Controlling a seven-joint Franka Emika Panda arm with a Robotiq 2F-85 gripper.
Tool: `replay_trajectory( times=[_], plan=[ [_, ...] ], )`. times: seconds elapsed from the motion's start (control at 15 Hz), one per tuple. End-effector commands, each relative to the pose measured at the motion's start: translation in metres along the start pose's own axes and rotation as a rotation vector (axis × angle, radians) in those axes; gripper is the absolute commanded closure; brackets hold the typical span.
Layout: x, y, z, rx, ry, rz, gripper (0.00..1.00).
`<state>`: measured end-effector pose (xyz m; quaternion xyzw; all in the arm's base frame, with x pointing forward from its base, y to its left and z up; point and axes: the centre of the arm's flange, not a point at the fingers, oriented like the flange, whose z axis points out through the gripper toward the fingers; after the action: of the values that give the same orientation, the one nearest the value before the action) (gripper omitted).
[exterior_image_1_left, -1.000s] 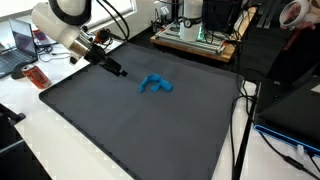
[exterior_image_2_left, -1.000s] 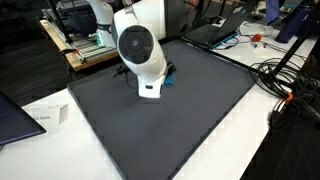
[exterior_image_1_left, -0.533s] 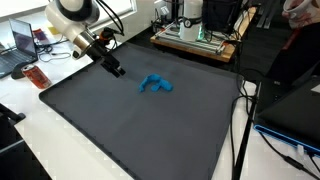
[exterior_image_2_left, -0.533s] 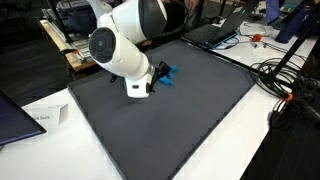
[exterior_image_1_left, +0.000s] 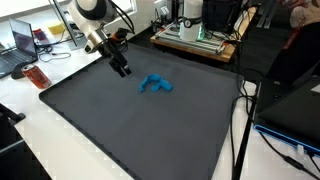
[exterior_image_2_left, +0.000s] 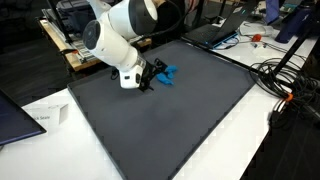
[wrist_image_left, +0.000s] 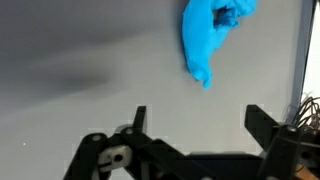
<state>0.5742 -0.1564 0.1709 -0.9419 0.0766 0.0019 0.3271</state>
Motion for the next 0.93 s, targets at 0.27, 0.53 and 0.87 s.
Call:
replay_trajectory(
  times=[0.27,0.53,0.87],
  plan=[
    [-0.077,-0.007,-0.012,0.037,0.141,0.010,0.00],
    [-0.104,-0.011,-0.010,0.019,0.214,0.005,0.00],
    [-0.137,-0.016,0.000,-0.011,0.303,0.009,0.00]
  ],
)
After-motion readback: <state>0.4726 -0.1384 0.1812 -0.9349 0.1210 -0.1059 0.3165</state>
